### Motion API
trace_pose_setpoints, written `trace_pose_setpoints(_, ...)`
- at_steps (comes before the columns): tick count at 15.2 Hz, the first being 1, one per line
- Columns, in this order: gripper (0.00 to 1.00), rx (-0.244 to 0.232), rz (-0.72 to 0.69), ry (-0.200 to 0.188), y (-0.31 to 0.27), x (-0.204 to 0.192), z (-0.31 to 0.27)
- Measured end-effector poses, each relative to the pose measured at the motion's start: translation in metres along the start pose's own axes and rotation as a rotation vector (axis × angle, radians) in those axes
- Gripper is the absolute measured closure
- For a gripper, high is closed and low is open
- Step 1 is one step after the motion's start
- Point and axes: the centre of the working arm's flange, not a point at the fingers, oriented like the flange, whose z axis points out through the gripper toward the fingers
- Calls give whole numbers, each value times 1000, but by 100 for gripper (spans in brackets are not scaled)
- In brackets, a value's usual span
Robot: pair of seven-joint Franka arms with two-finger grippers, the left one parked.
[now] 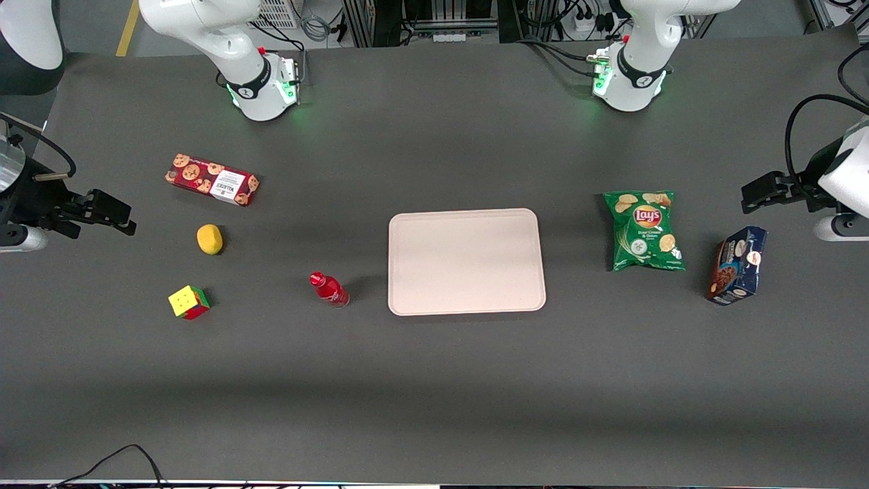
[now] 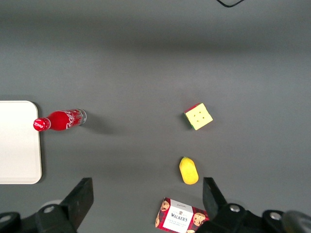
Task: Place coke bottle on tray
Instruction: 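Move the open right gripper over the red Coca-Cola bottle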
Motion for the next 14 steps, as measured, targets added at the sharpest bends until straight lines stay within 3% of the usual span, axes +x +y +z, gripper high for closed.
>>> trace_pose_setpoints(7,0,0,-7,6,-4,0,-3)
trace_pose_setpoints(10,0,4,-49,13,-31,1,-6)
trace_pose_setpoints(14,0,8,-29,-29,-97,10,23)
